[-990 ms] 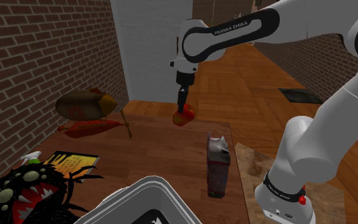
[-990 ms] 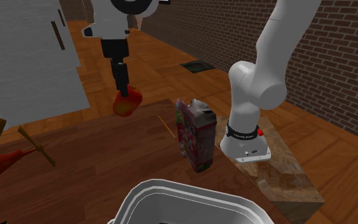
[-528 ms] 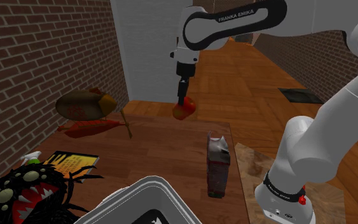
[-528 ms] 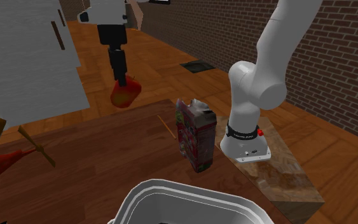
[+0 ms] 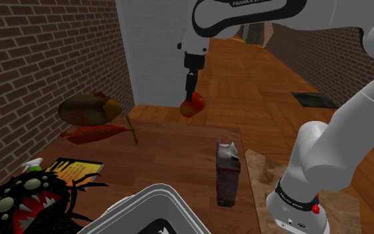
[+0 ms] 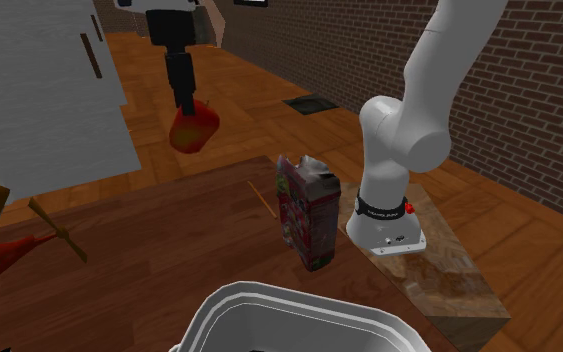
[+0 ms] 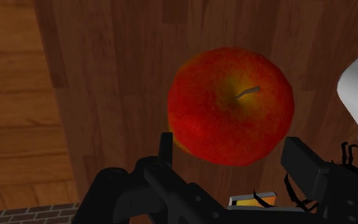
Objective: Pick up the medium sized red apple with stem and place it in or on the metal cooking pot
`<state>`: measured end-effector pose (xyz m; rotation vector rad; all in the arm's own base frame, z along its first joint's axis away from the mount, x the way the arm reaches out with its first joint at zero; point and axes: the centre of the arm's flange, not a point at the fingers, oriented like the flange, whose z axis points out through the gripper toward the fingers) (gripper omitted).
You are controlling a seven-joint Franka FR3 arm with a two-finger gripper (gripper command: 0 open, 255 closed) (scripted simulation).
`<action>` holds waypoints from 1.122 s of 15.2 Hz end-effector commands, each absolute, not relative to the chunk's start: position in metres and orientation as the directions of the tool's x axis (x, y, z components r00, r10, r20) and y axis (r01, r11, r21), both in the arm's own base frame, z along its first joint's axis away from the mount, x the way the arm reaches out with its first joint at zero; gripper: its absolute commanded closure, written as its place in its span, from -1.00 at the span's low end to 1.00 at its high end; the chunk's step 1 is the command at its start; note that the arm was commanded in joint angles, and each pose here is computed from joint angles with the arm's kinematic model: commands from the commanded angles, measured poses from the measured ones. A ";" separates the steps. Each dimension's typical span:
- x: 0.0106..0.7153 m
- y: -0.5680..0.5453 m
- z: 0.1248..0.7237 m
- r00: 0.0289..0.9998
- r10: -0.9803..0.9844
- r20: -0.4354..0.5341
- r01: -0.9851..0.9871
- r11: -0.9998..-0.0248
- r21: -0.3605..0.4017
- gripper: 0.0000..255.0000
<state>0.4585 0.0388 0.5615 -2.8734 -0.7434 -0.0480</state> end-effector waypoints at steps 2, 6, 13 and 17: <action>0.459 0.039 0.576 0.875 0.478 0.074 0.484 -0.861 -0.159 1.00; 0.439 0.087 0.580 0.875 0.478 0.074 0.484 -0.861 -0.159 1.00; 0.404 0.172 0.586 0.875 0.478 0.074 0.484 -0.861 -0.159 1.00; 0.383 0.221 0.590 0.875 0.478 0.074 0.484 -0.861 -0.159 1.00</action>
